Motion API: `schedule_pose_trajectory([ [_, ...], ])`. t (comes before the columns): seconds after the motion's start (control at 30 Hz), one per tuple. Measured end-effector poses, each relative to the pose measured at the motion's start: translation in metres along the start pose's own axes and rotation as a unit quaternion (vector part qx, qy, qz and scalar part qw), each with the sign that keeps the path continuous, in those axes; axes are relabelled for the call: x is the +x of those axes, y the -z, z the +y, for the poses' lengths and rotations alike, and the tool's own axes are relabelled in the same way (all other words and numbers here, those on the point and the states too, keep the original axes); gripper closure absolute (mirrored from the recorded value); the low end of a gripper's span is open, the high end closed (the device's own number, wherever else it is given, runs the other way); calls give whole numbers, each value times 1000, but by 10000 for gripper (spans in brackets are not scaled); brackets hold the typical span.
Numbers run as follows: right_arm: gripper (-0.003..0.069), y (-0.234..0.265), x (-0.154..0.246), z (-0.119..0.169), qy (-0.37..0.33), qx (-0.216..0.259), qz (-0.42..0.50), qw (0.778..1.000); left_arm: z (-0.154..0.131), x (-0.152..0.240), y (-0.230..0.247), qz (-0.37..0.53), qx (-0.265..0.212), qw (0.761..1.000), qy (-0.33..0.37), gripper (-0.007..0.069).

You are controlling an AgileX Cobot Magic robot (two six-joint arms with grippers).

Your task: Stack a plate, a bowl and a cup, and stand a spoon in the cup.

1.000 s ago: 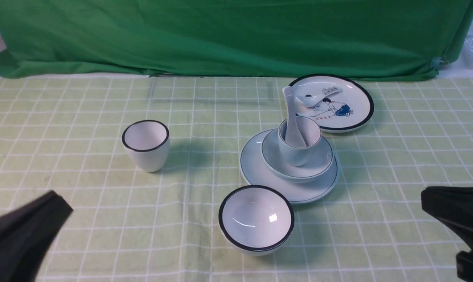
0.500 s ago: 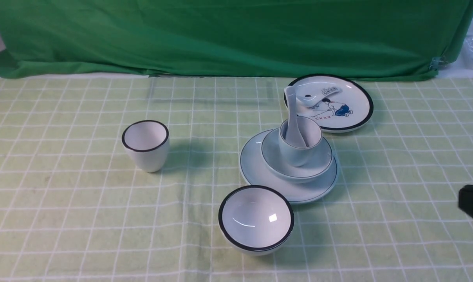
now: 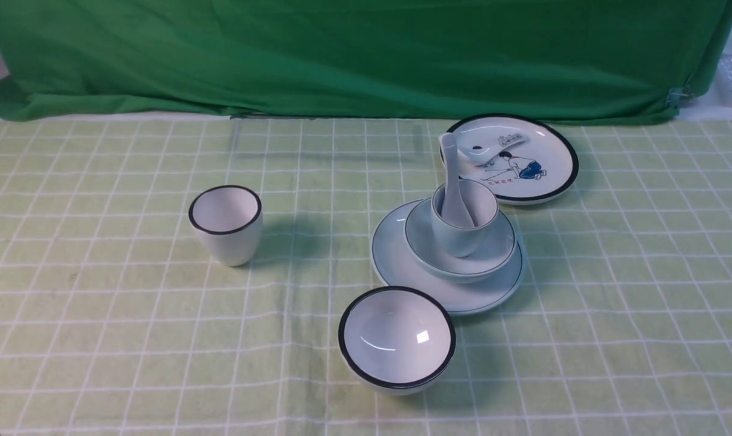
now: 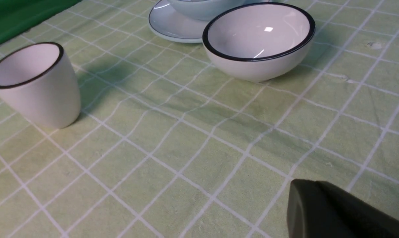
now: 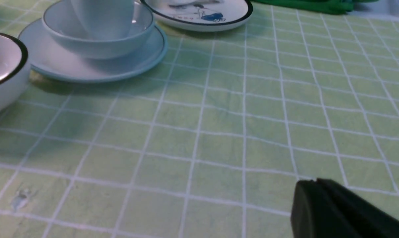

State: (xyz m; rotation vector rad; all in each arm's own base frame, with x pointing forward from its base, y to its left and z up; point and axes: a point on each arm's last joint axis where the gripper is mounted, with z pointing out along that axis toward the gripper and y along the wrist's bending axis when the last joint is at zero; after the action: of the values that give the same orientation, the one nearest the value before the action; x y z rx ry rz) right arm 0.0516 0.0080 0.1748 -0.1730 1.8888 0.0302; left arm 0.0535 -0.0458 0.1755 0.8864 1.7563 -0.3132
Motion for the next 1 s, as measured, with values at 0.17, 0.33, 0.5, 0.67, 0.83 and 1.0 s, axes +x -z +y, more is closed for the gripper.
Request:
schedule_pose_trajectory([
  [0.17,641,0,0,0,-10,0,-3,1000,0,0,0,0,0,1000,-2,617],
  [0.33,641,0,0,0,-11,0,-3,1000,0,0,0,0,0,1000,-4,617],
  [0.5,637,0,0,0,-11,0,-3,1000,0,0,0,0,0,1000,-4,617],
  [0.67,624,0,0,0,-12,0,-3,1000,0,0,0,0,0,1000,-4,617],
  [0.83,622,0,-1,0,-12,0,-3,1000,2,-4,0,-23,-14,999,-23,617],
  [1.0,622,0,-1,0,-12,0,-3,1000,22,-27,11,-168,-135,975,53,617],
])
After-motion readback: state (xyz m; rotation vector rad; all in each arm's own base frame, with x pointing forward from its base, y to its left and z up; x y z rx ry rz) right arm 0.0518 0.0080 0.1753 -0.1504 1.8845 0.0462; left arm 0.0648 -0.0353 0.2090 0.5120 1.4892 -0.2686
